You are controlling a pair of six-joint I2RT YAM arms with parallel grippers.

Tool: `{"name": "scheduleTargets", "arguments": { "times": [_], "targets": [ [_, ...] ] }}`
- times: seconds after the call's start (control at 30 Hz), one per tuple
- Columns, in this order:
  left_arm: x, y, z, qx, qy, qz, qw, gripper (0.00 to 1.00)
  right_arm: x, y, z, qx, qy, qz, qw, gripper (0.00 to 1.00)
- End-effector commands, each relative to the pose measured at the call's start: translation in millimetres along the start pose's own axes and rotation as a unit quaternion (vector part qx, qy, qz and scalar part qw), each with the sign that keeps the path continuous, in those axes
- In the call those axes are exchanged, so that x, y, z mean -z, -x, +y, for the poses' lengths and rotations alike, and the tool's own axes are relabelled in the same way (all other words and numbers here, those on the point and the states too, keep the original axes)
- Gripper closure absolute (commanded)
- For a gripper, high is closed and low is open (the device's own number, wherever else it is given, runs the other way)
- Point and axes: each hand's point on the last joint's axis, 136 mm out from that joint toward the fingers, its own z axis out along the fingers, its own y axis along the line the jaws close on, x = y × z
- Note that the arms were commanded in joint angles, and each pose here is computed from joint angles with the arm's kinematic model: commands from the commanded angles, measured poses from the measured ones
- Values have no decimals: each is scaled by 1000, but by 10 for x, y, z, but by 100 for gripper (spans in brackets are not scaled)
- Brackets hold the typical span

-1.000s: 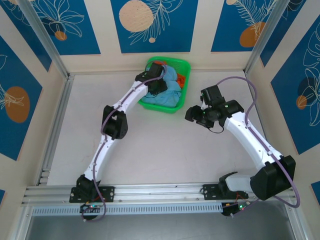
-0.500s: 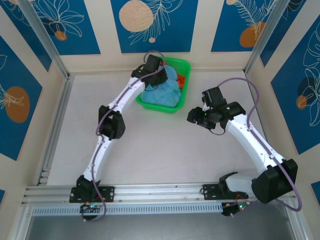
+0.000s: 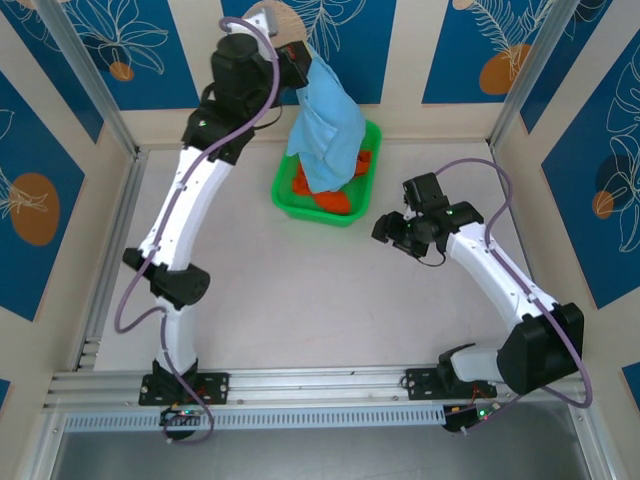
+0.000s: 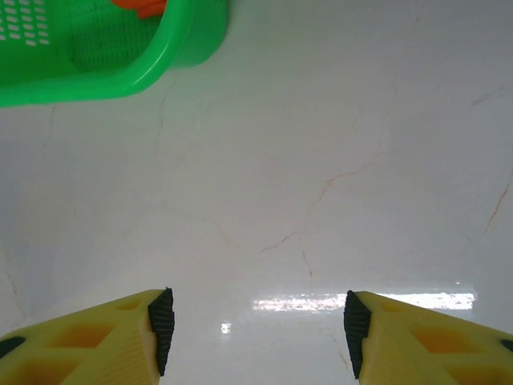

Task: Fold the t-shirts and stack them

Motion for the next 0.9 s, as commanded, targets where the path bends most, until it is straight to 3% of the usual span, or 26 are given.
{"name": "scheduleTargets", "arguments": {
  "times": [0.0, 0.23, 0.37, 0.47, 0.6, 0.73, 0.87],
  "targets": [
    [506, 543, -258, -42, -11, -62, 997, 100, -28, 26, 71, -8, 13, 7, 1000, 35],
    [1343, 1144, -287, -107, 43, -133, 984, 100, -227, 213, 125, -46, 9, 14, 999, 31],
    [1678, 1269, -68, -127, 101, -146, 976, 100, -447, 465, 225, -74, -7, 30, 997, 31],
    [1865, 1218, 343, -116, 184, -132, 967, 100, -652, 618, 336, -83, -23, 46, 995, 32],
    [2078, 830, 1111, -51, 294, -83, 951, 100, -961, 759, 400, -85, -72, 62, 992, 33],
    [2143, 197, 1588, 0, 324, -14, 946, 100, -1237, 900, 439, -42, -117, 56, 991, 39],
    [2139, -404, 1901, 44, 335, 68, 939, 100, -1363, 1052, 263, -1, -174, 50, 984, 61]
  ]
}}
